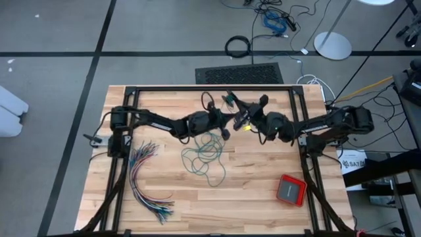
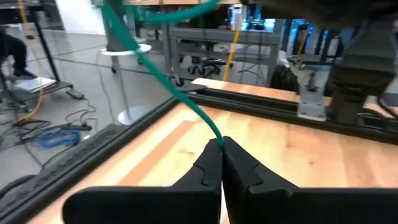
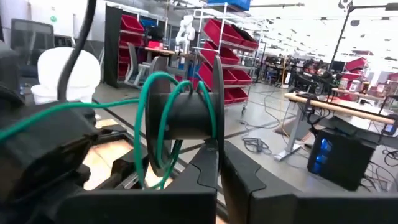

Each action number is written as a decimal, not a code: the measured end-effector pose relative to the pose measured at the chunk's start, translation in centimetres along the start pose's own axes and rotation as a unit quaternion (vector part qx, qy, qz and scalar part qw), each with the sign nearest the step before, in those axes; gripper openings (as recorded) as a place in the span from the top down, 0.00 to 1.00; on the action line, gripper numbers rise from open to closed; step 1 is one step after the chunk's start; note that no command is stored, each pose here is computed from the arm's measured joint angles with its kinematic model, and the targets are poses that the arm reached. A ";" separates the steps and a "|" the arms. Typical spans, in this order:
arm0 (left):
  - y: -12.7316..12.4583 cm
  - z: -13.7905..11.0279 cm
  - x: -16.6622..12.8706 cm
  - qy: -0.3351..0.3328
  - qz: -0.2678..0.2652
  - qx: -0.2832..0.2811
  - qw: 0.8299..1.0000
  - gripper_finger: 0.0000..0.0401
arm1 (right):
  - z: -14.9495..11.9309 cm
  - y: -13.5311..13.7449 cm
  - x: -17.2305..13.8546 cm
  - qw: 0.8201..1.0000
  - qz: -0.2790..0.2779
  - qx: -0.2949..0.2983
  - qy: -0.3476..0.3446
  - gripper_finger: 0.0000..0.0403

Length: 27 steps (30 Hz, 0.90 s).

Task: Coil cords
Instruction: Coil the green wire onto the spool

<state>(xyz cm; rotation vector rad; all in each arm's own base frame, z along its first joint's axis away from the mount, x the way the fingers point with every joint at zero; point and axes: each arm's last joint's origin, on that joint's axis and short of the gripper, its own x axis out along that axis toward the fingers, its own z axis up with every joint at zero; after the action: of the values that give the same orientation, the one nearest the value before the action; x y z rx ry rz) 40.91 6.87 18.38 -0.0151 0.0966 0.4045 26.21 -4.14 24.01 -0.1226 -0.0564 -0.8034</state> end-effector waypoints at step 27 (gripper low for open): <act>-2.8 0.7 0.7 0.085 -0.015 0.027 0.996 1.00 | -3.7 1.5 -1.8 0.999 -0.029 0.014 0.035 1.00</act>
<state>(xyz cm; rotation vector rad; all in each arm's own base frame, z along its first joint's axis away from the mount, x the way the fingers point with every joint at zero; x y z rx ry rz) 42.73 4.59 19.01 0.0028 0.2749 0.3693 26.10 -2.31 20.01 -0.0657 -0.0045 -0.8641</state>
